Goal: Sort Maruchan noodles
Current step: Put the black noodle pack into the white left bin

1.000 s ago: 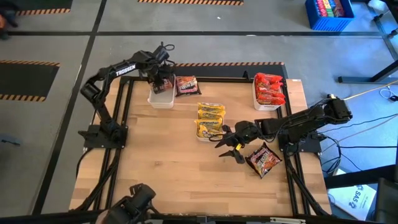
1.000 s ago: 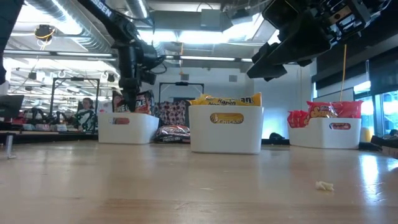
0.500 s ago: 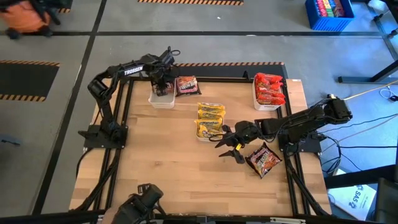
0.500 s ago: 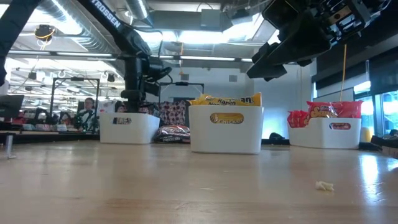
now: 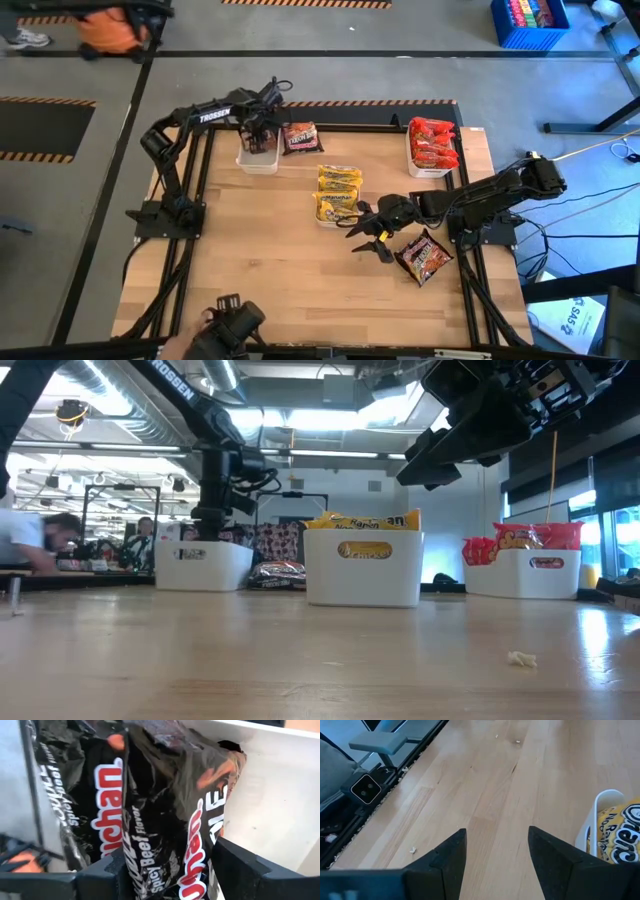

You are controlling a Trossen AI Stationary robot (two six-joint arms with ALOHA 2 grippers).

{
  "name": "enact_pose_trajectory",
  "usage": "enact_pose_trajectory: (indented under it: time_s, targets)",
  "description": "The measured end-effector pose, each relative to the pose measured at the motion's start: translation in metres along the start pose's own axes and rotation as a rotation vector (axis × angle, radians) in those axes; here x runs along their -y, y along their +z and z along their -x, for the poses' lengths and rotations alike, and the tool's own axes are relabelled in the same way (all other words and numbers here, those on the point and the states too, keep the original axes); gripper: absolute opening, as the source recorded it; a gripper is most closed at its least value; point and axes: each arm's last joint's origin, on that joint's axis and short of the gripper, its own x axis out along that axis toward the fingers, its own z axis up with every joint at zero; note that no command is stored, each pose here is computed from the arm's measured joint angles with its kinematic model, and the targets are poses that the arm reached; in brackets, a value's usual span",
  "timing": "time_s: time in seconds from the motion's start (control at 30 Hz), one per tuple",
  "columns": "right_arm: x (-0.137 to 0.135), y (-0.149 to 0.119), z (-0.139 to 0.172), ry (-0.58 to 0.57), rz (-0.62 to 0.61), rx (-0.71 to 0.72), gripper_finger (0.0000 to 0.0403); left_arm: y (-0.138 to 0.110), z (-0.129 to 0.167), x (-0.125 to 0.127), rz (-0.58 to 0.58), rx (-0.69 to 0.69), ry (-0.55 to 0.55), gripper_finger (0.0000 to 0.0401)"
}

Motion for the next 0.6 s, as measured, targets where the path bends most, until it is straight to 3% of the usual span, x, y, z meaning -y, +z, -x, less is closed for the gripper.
enact_pose_trajectory:
  time_s: [0.4, 0.6]
  targets:
    - [0.0, 0.0, 0.0, 0.0, 0.001, 0.004, 0.0193, 0.004, 0.015, 0.009, -0.031, 0.025, 0.026, 0.0211]
    - [0.0, 0.0, 0.0, -0.001, 0.001, 0.005, 0.0193, -0.005, 0.05, 0.006, -0.002, 0.112, 0.092, 0.0211]
